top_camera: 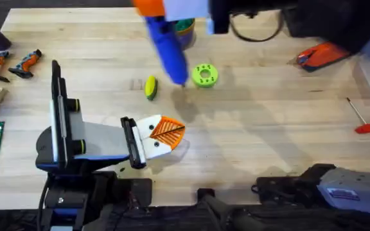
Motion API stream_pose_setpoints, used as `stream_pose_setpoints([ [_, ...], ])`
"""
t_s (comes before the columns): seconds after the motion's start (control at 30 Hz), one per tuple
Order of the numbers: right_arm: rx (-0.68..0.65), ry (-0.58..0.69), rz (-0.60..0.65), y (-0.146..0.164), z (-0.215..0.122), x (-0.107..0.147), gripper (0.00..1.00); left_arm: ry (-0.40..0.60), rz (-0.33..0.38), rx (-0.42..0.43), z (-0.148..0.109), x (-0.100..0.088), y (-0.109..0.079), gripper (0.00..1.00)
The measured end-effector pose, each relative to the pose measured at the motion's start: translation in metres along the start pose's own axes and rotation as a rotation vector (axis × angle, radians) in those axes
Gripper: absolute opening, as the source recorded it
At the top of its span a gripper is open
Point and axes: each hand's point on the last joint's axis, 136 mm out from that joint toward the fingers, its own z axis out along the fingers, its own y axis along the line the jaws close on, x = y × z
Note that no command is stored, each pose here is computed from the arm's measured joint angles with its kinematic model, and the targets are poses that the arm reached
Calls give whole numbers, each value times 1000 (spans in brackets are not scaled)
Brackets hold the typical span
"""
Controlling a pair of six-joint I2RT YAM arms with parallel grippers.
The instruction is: Pick up the gripper from the table and insert it into the empty holder that is missing its gripper. Then pick up a screw, insert it into the mounting hole, and use the screwdriver to tighten it. Finally, clean up the table by picking up the vegetable and placing it into the bucket.
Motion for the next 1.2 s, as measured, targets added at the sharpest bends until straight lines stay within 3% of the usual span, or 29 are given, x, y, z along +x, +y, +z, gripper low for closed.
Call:
stream_pose_setpoints([
  [0.23,392,230,29,-78,-63,39,29,0,0,0,0,0,0,7],
  [0.43,578,565,-17,-113,-130,109,29,0,0,0,0,0,0,7],
  [0.67,541,1002,-154,-136,-181,185,29,0,0,0,0,0,0,7],
  [1.07,312,1420,-167,-188,-208,308,32,0,0,0,0,0,0,7],
  [1.1,303,1436,-167,-190,-209,314,79,0,0,0,0,0,0,7],
  [1.2,298,1468,-186,-194,-213,317,496,0,0,0,0,0,0,7],
])
